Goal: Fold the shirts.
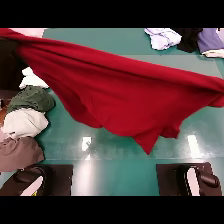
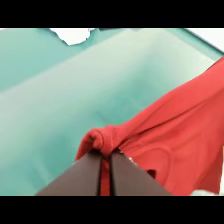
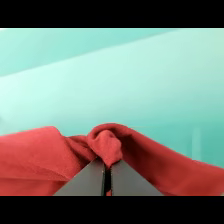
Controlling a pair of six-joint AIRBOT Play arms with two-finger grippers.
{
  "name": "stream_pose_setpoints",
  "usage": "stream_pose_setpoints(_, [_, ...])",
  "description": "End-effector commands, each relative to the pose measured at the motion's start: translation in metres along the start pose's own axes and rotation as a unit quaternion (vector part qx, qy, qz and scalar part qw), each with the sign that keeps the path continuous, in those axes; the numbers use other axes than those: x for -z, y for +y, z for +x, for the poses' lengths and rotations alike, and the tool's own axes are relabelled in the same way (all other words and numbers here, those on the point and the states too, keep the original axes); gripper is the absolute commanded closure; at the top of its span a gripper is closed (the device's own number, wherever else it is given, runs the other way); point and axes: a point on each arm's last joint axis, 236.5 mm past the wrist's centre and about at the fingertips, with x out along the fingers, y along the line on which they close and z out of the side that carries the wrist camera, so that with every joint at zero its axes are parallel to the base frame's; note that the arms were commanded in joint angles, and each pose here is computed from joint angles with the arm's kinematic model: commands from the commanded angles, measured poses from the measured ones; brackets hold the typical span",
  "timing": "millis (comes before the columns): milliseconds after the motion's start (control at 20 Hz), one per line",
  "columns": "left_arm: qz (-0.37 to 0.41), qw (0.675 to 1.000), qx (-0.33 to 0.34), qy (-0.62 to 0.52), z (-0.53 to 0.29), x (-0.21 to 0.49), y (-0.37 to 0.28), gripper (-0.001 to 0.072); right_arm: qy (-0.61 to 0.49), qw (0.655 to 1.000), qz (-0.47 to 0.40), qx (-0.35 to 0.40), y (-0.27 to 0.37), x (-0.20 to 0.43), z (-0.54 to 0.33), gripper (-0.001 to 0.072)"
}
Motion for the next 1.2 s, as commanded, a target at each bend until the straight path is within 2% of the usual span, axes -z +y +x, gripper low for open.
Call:
stream_pose_setpoints(0, [-0.022, 0.995, -0.052, 0.078, 0.034, 0.042, 0.045, 0.0682, 0.059, 0.998, 0.029, -0.022, 0.002, 0.001, 0.011, 0.0700])
stream_pose_setpoints(300, [-0.125, 0.958, -0.031, 0.256, 0.182, 0.160, 0.120, 0.0681, 0.227, 0.969, 0.065, -0.074, -0.007, 0.060, 0.106, 0.0700])
stream_pose_setpoints(550, [-0.198, 0.936, -0.028, 0.290, 0.275, 0.231, 0.160, 0.0680, 0.264, 0.962, 0.021, -0.070, 0.005, 0.113, 0.212, 0.0699])
stream_pose_setpoints(700, [-0.215, 0.933, -0.035, 0.286, 0.296, 0.246, 0.172, 0.0680, 0.255, 0.965, 0.032, -0.060, 0.001, 0.114, 0.258, 0.0698])
stream_pose_setpoints(750, [-0.213, 0.936, -0.041, 0.277, 0.297, 0.242, 0.177, 0.0658, 0.255, 0.965, 0.031, -0.053, -0.003, 0.111, 0.268, 0.0699])
stream_pose_setpoints(850, [-0.214, 0.939, -0.048, 0.266, 0.293, 0.229, 0.186, 0.0146, 0.259, 0.964, 0.032, -0.044, -0.011, 0.103, 0.283, 0.0698])
stream_pose_setpoints(950, [-0.225, 0.935, -0.050, 0.271, 0.277, 0.216, 0.195, 0.0120, 0.257, 0.965, 0.039, -0.037, -0.020, 0.088, 0.288, 0.0696])
stream_pose_setpoints(1000, [-0.228, 0.932, -0.049, 0.278, 0.267, 0.212, 0.199, 0.0120, 0.259, 0.964, 0.040, -0.036, -0.024, 0.081, 0.287, 0.0609])
stream_pose_setpoints(1050, [-0.232, 0.927, -0.044, 0.291, 0.257, 0.211, 0.199, 0.0120, 0.257, 0.965, 0.042, -0.033, -0.028, 0.073, 0.286, 0.0313])
stream_pose_setpoints(1100, [-0.239, 0.921, -0.039, 0.307, 0.248, 0.214, 0.197, 0.0121, 0.259, 0.964, 0.045, -0.030, -0.034, 0.064, 0.281, 0.0106])
stream_pose_setpoints(1150, [-0.249, 0.911, -0.033, 0.327, 0.239, 0.221, 0.192, 0.0121, 0.258, 0.964, 0.050, -0.026, -0.041, 0.055, 0.274, 0.0108])
